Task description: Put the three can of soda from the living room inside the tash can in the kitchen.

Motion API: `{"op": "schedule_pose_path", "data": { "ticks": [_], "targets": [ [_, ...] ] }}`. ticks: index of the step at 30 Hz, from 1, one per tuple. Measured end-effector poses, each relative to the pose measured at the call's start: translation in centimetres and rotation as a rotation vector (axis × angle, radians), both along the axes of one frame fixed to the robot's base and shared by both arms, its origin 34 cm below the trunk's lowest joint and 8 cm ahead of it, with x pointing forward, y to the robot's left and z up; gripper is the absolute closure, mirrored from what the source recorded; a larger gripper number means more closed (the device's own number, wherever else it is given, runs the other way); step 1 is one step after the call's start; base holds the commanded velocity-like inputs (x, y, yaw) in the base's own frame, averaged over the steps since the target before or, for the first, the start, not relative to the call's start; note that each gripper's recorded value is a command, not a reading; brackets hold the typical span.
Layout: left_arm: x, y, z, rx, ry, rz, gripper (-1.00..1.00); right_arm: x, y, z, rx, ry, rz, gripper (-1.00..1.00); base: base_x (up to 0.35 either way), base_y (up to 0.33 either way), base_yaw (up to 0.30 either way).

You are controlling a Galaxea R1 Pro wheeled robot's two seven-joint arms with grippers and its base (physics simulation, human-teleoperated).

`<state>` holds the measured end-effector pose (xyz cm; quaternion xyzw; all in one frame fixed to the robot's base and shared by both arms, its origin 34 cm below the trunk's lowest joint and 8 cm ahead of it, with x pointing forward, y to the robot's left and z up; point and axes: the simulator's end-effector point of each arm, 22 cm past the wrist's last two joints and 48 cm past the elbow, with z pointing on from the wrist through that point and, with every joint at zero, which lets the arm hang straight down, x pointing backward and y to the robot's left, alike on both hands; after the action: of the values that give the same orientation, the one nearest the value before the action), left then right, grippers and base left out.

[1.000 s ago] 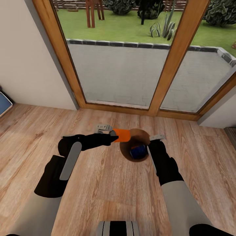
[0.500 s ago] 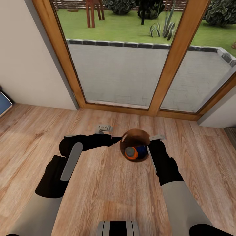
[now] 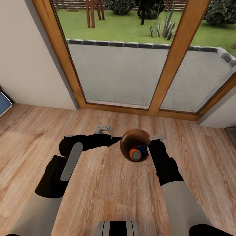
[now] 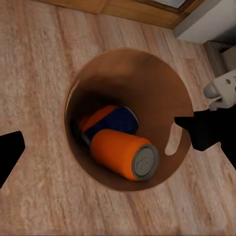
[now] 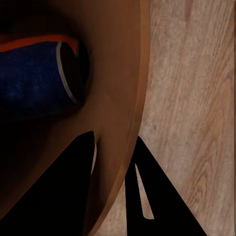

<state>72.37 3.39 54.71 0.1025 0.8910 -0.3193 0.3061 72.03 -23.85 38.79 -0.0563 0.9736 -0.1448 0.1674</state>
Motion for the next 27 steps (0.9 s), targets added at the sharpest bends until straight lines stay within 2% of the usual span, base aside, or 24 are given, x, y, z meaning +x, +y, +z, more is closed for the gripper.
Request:
{"op": "schedule_pose_path", "data": {
  "ticks": [6,7,12,16,17,18,19,20,24,27],
  "targets": [
    [0.5,1.2,-0.7,0.050,0.001,0.037,-1.00,0.0,0.1,0.0,0.006,0.000,-0.001,1.00,0.000,0.000,0.000],
    [0.9,2.2,-1.3,0.093,0.002,0.069,-1.00,0.0,0.1,0.0,0.005,0.000,-0.001,1.00,0.000,0.000,0.000],
    [1.3,3.4,-1.9,0.134,0.006,0.103,-1.00,0.1,-0.1,0.1,-0.001,-0.004,-0.001,1.00,0.000,0.000,0.000],
    [1.4,5.1,-3.4,0.181,0.026,0.135,-1.00,0.2,-0.2,0.2,0.002,-0.007,-0.004,1.00,0.000,0.000,0.000],
    [1.6,7.1,-5.1,0.241,0.042,0.171,-1.00,0.2,-0.2,0.2,0.002,-0.007,-0.006,1.00,0.000,0.000,0.000],
    [1.7,7.8,-5.8,0.262,0.052,0.186,-1.00,0.1,-0.3,0.2,0.000,-0.007,-0.007,1.00,0.000,0.000,0.000],
    [1.6,9.3,-7.4,0.310,0.075,0.214,-1.00,0.1,-0.4,0.2,0.000,-0.007,-0.008,1.00,0.000,0.000,0.000],
    [0.4,12.0,-11.8,0.410,0.158,0.258,-1.00,0.2,-0.5,0.2,0.000,-0.008,-0.010,1.00,0.000,0.000,0.000],
    [-2.1,14.7,-17.7,0.502,0.270,0.301,-1.00,0.1,-0.8,0.2,0.000,-0.007,-0.016,1.00,0.000,0.000,0.000],
    [-3.0,16.2,-20.6,0.530,0.289,0.352,-1.00,-0.2,-1.5,-0.1,0.014,0.000,-0.049,1.00,0.000,0.000,0.000]
  ]
}}
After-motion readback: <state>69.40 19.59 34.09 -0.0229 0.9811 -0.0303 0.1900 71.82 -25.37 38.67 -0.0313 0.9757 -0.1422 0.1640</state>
